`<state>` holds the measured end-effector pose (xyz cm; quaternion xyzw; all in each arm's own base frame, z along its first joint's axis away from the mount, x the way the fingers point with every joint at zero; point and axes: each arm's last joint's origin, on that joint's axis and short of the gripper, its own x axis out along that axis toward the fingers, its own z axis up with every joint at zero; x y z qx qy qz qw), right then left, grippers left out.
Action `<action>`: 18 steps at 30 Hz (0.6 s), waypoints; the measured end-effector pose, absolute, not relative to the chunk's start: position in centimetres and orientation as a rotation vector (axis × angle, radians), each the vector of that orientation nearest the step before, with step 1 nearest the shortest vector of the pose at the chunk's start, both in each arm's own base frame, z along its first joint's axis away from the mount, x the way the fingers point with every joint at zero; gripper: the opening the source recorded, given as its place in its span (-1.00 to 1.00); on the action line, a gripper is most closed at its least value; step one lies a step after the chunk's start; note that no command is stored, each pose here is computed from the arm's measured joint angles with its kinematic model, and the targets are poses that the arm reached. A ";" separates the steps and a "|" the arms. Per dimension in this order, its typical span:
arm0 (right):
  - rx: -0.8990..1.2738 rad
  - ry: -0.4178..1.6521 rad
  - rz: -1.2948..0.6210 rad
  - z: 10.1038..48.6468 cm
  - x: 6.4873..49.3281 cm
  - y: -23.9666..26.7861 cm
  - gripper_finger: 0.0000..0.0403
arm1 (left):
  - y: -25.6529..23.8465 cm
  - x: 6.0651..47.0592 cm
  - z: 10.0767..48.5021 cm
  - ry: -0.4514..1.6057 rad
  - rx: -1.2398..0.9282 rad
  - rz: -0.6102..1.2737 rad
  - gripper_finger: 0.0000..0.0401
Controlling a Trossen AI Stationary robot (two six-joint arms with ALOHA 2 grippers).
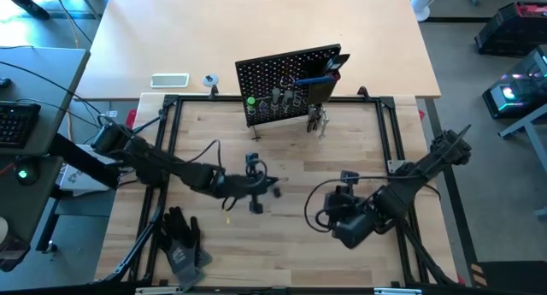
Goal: Hang tools onto peg board
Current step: Hang the gray measuring tape onto the pegboard
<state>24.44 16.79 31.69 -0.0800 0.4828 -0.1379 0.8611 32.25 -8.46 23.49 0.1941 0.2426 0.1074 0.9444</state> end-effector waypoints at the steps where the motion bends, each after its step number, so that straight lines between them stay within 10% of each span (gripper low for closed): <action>1: -0.169 1.004 -0.290 31.7 24.3 17.0 -0.36 | -8.0 32.5 23.7 0.471 0.392 0.219 -1.00; 18: -0.229 0.903 -0.185 31.9 20.7 21.4 -0.36 | 0.7 37.2 22.0 0.256 0.282 0.174 -1.00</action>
